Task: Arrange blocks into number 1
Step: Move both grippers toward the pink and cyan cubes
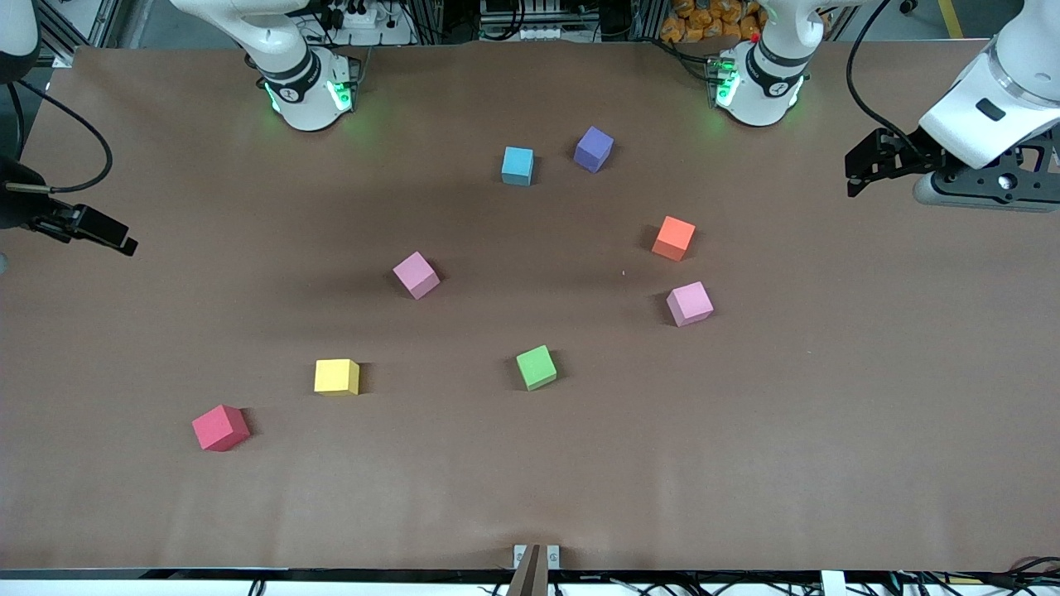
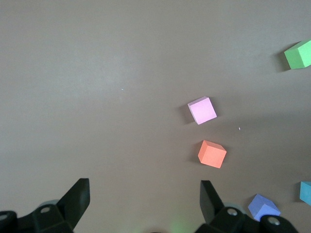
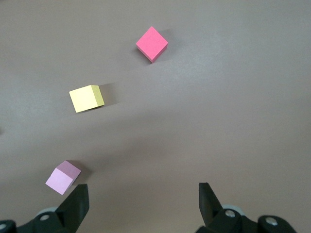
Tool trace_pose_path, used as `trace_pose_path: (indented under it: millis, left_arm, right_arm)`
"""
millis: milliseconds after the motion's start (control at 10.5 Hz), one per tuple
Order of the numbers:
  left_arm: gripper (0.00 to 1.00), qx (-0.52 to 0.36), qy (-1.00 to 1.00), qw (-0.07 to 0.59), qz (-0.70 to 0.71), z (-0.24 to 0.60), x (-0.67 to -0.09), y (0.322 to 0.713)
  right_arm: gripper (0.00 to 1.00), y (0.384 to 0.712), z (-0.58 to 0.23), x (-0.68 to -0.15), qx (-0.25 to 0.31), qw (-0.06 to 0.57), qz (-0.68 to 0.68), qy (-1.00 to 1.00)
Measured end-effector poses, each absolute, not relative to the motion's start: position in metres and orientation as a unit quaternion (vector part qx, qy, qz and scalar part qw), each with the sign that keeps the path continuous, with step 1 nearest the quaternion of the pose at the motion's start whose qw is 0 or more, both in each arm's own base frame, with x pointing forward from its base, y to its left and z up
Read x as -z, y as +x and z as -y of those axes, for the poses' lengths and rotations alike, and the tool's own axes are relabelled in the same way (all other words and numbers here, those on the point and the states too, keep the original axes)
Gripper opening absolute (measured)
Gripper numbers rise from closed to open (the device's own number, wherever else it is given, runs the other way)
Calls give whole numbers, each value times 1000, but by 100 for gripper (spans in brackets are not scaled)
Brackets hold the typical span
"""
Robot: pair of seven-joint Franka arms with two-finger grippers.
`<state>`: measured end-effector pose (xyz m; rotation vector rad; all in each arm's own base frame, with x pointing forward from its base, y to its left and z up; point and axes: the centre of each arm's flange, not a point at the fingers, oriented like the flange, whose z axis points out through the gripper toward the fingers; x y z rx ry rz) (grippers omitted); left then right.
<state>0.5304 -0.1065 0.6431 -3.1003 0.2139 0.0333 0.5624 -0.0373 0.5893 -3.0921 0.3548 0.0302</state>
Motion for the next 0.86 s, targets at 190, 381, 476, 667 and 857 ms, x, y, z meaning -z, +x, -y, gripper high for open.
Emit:
trace_pose_path:
  millis: [190, 381, 476, 667, 857]
  left_arm:
    - [100, -11, -997, 17, -69, 107, -643, 530]
    - [100, -14, -997, 17, -70, 108, -641, 531]
    - [100, -21, -997, 16, -74, 111, -635, 533]
    - [100, -55, -996, 16, -62, 137, -602, 536]
    - [100, -107, -993, 9, -48, 178, -556, 527]
  right_arm:
    - [100, 563, 37, -589, -9, 15, -114, -993]
    - [100, 563, 36, -589, -10, 15, -113, -993]
    - [100, 564, 33, -587, -12, 14, -110, -994]
    - [100, 573, 1, -565, -28, 11, -112, -993]
    - [100, 589, -44, -533, -36, 4, -133, -991]
